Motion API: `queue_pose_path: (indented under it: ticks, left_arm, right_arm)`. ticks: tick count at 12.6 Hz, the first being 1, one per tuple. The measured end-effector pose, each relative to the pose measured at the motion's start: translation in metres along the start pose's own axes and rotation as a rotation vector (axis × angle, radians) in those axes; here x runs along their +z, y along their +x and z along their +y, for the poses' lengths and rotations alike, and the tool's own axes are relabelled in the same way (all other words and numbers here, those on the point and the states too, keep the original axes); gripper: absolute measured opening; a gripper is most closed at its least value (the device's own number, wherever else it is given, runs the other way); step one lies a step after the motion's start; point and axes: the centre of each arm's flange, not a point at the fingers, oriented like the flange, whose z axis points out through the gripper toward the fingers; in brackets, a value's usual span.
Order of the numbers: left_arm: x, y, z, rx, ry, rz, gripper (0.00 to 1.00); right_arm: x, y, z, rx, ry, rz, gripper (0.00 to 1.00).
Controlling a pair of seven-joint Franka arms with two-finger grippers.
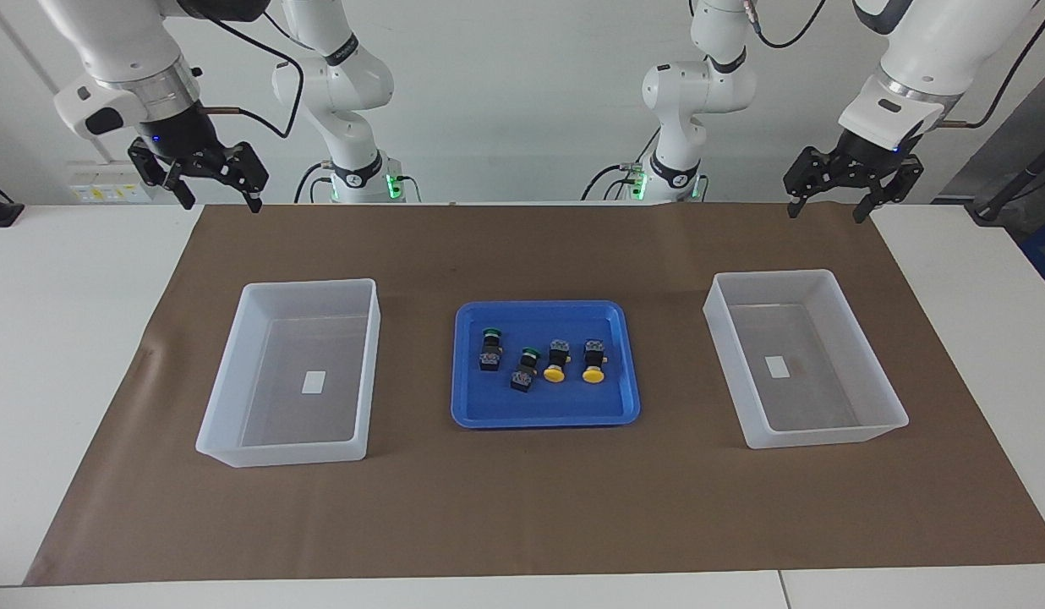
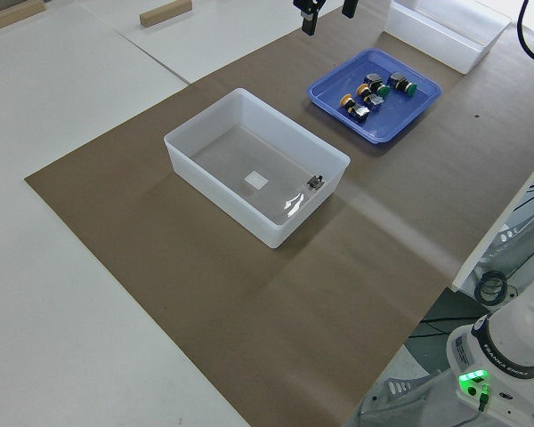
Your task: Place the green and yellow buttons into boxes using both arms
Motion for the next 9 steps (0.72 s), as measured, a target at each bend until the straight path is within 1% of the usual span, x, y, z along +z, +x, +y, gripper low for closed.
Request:
queue_pose_path:
  ticks: [9]
  left_arm:
    - [-0.0035,-0.0002,-0.0027,-0.005,0.001,0.011,1.00]
  right_arm:
    - [0.0000,0.0000,0.0000,0.000,0.000,0.000,1.00]
